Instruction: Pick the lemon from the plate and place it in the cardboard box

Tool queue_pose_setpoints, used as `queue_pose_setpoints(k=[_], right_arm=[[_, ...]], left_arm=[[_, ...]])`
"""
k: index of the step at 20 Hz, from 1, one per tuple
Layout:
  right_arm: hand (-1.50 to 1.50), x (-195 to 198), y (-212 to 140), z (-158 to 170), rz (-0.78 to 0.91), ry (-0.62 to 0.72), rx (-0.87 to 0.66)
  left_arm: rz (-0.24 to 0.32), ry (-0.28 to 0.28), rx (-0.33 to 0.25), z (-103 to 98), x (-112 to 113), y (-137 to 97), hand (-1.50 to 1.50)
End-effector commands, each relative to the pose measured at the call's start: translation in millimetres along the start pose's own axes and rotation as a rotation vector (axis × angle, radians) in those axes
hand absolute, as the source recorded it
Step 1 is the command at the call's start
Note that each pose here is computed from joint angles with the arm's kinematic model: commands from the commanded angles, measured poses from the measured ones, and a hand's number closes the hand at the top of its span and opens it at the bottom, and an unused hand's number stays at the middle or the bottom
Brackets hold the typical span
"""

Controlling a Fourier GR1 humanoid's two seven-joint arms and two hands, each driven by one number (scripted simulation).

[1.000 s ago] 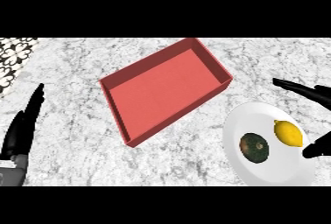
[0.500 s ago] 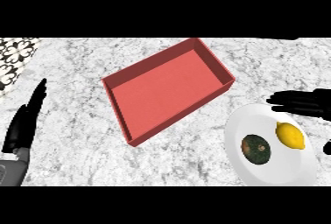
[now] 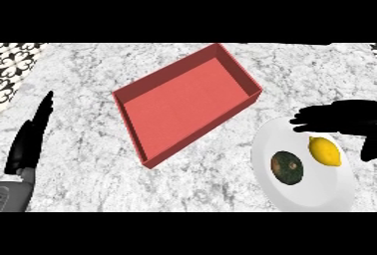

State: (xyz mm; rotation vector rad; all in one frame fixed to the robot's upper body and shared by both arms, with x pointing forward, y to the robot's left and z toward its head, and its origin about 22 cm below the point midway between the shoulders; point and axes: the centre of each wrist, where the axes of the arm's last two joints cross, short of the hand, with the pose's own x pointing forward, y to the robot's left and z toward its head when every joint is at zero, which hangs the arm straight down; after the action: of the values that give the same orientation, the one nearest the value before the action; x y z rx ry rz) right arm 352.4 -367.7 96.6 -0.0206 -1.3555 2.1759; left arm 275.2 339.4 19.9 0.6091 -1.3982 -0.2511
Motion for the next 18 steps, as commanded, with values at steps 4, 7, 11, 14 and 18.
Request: queue_pose_setpoints(k=[4, 7, 11, 14, 18], right_arm=[[-1.50, -24.7, 1.5, -18.0, -0.017, -0.138, 0.071], [-1.50, -24.2, 19.7, -25.0, 0.018, -0.150, 0.083], [-1.50, -31.0, 8.0, -32.2, -0.010, -0.162, 0.076], [-1.50, -28.1, 23.2, -45.5, -0.023, -0.195, 0.096], [-1.50, -22.7, 6.4, -38.6, -0.037, -0.275, 0.104]], left_arm=[[0.000, 0.009, 0.023, 8.0, 6.1, -16.2, 0.00], [0.004, 0.036, 0.039, -0.9, -7.3, 22.1, 0.00], [-0.013, 0.020, 0.029, -4.0, 6.3, 21.7, 0.00], [0.003, 0.007, 0.019, -2.5, 3.0, 14.8, 0.00], [-0.016, 0.023, 0.045, 1.6, -16.1, 19.6, 0.00]])
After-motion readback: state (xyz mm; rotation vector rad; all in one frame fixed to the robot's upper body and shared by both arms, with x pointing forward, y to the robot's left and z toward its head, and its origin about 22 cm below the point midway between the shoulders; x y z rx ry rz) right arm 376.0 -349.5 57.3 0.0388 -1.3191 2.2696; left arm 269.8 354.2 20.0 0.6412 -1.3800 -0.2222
